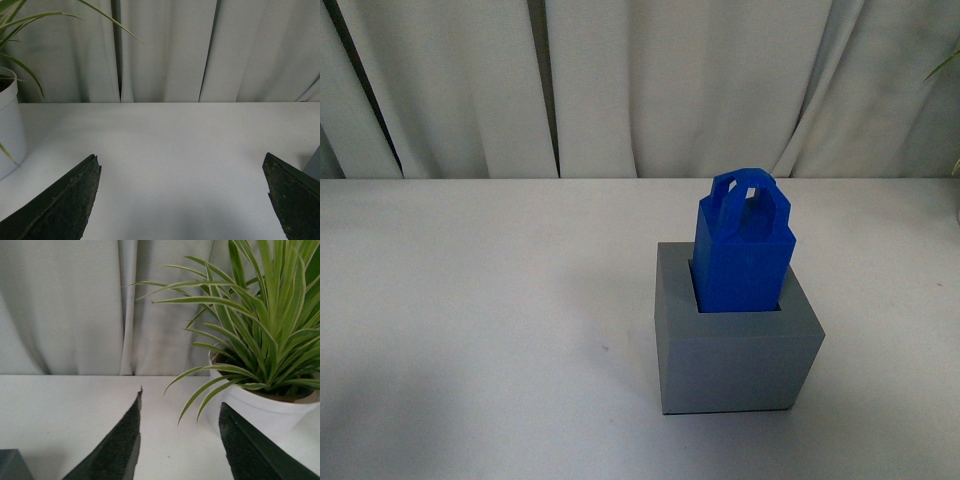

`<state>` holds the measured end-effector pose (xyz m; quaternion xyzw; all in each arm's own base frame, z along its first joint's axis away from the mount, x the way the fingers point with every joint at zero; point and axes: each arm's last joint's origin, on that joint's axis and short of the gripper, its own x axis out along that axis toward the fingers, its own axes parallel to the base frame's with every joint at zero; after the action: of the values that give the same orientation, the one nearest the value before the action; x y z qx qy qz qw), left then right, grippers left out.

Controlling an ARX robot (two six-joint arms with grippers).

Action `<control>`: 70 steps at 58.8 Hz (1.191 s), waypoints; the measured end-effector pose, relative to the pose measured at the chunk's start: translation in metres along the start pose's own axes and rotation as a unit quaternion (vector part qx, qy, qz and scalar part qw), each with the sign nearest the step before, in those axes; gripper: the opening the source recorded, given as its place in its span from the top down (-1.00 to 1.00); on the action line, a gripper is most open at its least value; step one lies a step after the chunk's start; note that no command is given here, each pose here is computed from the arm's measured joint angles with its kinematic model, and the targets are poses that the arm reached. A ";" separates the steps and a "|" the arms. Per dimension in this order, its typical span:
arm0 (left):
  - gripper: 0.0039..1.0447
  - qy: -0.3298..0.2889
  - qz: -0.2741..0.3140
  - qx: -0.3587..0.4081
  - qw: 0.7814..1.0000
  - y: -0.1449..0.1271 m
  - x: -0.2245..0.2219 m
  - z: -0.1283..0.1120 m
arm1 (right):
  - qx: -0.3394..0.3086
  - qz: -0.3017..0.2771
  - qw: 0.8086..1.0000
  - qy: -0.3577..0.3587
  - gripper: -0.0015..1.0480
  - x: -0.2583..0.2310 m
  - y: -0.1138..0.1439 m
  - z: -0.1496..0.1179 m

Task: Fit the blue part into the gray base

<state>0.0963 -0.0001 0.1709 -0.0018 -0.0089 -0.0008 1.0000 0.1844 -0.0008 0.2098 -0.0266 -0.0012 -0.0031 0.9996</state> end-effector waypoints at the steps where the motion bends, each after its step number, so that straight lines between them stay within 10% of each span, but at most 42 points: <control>1: -0.89 0.000 0.000 0.000 1.000 0.000 0.000 0.000 | 0.003 0.000 1.000 0.001 0.23 -0.002 0.000 -0.002; 14: -0.89 0.000 0.000 0.000 1.000 0.000 0.000 0.000 | 0.018 0.002 1.000 0.005 0.97 -0.022 0.001 -0.018; 70: -0.89 0.000 0.000 0.000 1.000 0.000 0.000 0.000 | 0.020 0.002 1.000 -0.003 0.96 -0.065 0.002 -0.041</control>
<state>0.0963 -0.0001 0.1709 -0.0020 -0.0089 -0.0006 1.0000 0.1193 -0.0002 0.1685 -0.0062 -0.0043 -0.0006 1.0000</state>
